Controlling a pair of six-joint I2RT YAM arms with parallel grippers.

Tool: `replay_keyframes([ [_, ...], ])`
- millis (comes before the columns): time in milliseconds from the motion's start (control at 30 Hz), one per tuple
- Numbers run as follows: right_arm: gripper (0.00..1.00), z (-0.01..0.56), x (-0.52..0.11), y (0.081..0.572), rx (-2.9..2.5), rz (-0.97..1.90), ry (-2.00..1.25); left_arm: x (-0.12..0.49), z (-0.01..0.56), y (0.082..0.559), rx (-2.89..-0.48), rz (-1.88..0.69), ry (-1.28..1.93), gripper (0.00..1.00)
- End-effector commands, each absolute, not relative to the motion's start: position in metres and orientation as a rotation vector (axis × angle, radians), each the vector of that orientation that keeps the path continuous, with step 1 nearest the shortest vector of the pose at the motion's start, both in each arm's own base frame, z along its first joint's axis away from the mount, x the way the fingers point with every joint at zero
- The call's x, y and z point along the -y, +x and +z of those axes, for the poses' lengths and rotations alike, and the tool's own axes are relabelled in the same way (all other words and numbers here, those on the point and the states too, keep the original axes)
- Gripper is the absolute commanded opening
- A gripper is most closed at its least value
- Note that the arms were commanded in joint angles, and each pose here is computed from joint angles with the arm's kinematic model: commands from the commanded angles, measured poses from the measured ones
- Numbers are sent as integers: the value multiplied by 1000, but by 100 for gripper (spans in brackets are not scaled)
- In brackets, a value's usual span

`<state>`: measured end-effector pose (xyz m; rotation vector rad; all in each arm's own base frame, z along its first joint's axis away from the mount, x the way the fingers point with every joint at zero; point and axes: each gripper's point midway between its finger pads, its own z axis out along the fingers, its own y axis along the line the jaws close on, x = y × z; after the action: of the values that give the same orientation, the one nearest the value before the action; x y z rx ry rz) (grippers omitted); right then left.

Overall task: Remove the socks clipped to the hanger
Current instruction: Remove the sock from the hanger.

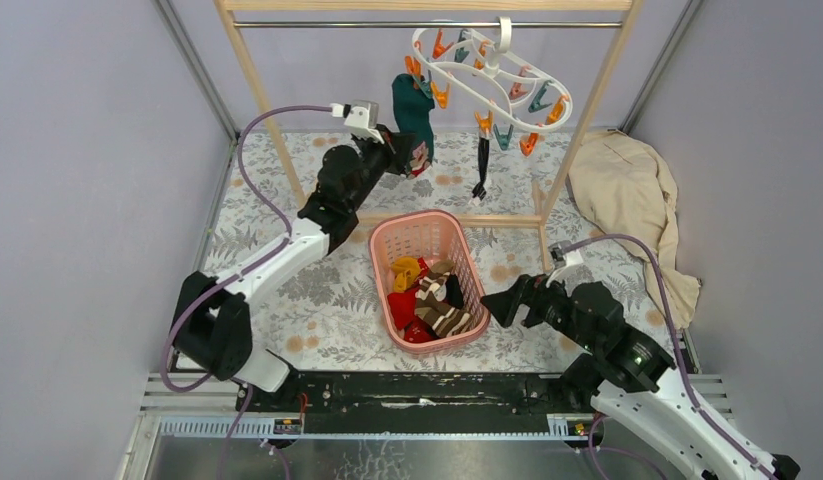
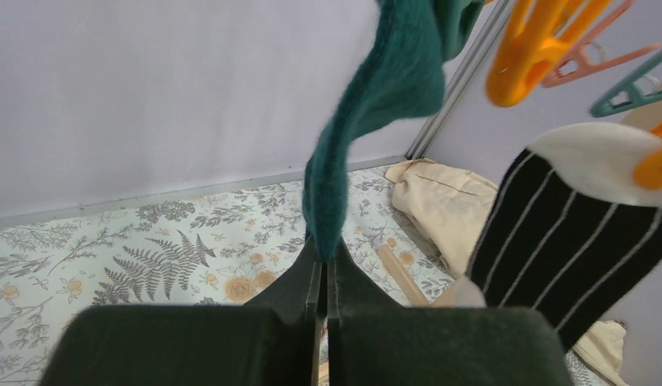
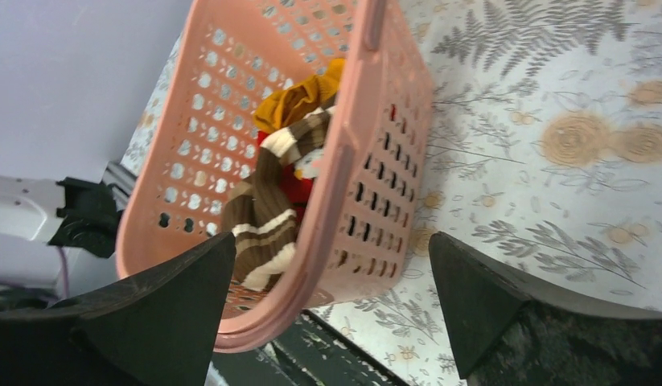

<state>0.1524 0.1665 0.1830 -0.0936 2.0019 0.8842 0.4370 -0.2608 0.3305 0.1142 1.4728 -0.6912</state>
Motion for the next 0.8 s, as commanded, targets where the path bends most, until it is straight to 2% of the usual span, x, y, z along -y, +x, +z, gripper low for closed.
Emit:
replay_keyframes([
  [0, 95, 227, -198, 152, -1905, 1018, -249, 250, 342, 427, -1530, -670, 100, 0],
  [267, 91, 260, -220, 180, -1883, 985, -287, 246, 341, 404, -1636, -708, 84, 0],
  [500, 88, 301, -226, 207, -1795, 959, -200, 253, 344, 377, -1719, -833, 86, 0],
  [667, 80, 318, -235, 224, -1729, 955, -171, 261, 350, 360, -1749, -937, 85, 0],
  [767, 81, 328, -242, 236, -1683, 949, -177, 263, 354, 349, -1770, -992, 81, 0],
])
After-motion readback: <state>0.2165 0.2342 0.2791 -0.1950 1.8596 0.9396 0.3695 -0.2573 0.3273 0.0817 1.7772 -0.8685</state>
